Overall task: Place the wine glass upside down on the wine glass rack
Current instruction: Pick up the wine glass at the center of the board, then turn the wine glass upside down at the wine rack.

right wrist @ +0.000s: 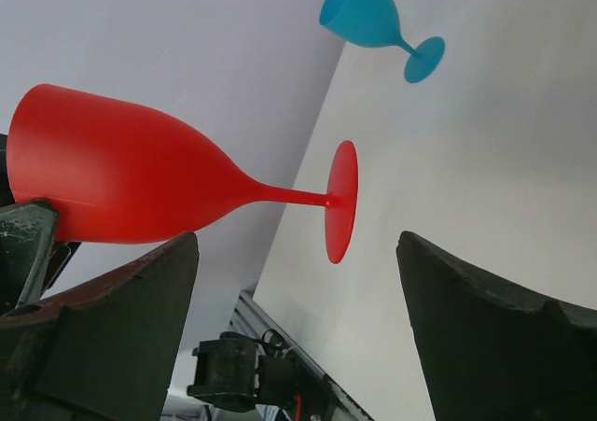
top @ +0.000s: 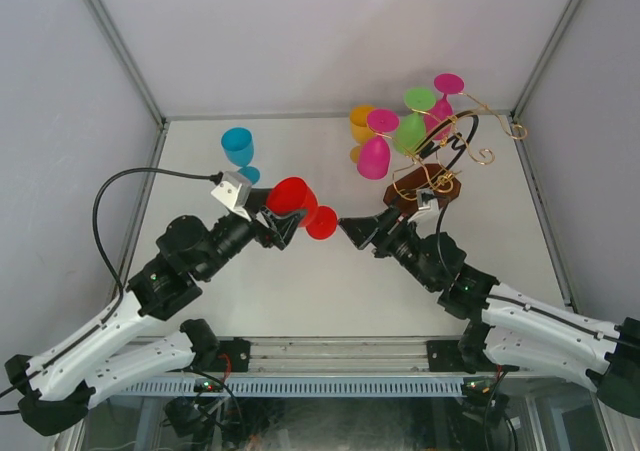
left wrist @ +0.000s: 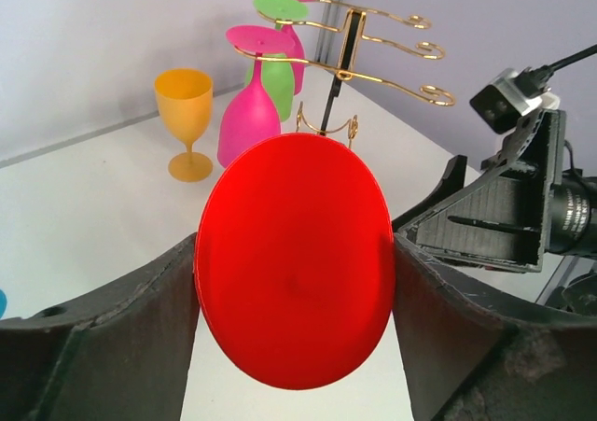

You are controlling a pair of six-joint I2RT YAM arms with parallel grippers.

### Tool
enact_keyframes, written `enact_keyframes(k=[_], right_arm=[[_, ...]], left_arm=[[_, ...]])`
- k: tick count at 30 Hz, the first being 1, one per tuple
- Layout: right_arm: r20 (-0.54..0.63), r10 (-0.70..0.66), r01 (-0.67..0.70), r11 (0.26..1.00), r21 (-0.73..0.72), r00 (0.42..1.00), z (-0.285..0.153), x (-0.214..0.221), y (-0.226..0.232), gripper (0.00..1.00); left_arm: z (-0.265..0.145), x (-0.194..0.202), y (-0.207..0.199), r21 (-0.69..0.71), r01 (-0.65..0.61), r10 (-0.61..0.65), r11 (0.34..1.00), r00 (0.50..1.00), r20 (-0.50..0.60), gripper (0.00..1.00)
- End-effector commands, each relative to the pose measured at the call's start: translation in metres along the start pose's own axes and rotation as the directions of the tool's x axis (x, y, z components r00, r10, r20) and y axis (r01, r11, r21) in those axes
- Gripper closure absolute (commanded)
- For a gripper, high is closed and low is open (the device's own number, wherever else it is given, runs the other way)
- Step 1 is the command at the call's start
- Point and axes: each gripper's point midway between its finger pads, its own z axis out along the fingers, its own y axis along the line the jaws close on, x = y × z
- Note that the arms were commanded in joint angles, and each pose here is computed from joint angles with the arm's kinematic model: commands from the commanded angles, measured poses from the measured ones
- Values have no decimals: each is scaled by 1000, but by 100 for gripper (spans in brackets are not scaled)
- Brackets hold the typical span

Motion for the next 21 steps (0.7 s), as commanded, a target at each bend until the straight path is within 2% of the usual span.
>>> enact_keyframes(k=[1, 9, 21], right_arm=[[31, 66, -63, 993, -97, 997, 4, -11, 28, 15], [-35, 92, -94, 993, -68, 995, 17, 3, 15, 23], [-60, 58, -65, 990, -123, 996, 30, 9, 21, 60]], left_arm=[[-7, -41, -14, 59, 43, -50, 997, 990, 133, 23], [-10, -52, -23, 104, 54, -71, 993, 983, 169, 23], [-16, -50, -25, 120, 72, -94, 990, 977, 190, 24]])
